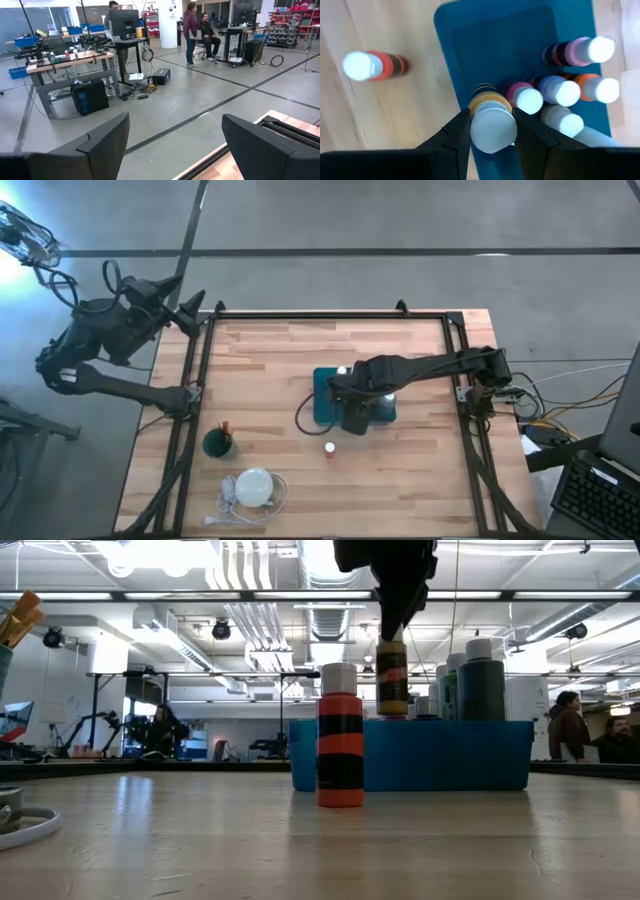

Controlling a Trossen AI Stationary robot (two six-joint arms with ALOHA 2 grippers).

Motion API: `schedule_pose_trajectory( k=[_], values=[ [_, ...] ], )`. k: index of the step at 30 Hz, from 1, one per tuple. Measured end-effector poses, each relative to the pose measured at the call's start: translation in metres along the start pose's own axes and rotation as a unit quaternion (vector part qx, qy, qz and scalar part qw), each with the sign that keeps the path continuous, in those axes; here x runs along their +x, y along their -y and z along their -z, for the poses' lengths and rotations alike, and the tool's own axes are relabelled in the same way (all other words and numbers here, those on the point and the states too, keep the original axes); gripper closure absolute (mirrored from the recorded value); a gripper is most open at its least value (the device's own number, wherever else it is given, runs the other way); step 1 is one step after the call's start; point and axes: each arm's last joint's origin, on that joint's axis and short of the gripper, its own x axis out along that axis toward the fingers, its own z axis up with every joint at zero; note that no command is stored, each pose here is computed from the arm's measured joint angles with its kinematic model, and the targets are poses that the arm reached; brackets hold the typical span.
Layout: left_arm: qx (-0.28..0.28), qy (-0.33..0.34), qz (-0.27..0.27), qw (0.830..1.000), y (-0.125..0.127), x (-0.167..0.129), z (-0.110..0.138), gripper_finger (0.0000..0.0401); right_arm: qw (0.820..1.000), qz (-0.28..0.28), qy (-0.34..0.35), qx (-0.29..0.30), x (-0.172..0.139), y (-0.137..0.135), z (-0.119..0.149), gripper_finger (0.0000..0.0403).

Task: Pick & Place Paint Supplies
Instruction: Put the yellow paint bottle into the blue bin

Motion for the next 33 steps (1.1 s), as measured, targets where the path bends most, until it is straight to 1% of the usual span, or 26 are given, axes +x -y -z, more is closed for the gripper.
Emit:
schedule_pose_trajectory(
  k=[10, 14, 25, 33],
  values=[
    [0.011, -0.007, 0.000, 1.000, 0.007, 0.005, 0.001, 0.0081, 1.000, -0.002, 0.003, -0.017, 0.027, -0.001, 0.005, 0.0288],
    [0.019, -0.011, 0.014, 1.000, 0.010, 0.006, 0.002, 0.0081, 1.000, -0.001, 0.000, -0.019, 0.039, -0.001, 0.008, 0.0288],
    [0.018, -0.011, 0.014, 1.000, 0.010, 0.006, 0.002, 0.0081, 1.000, -0.003, -0.010, -0.028, 0.070, 0.000, 0.020, 0.0288],
    [0.016, -0.011, 0.015, 1.000, 0.010, 0.006, 0.002, 0.0081, 0.999, -0.011, -0.006, -0.032, 0.075, 0.001, 0.021, 0.0288]
  ],
)
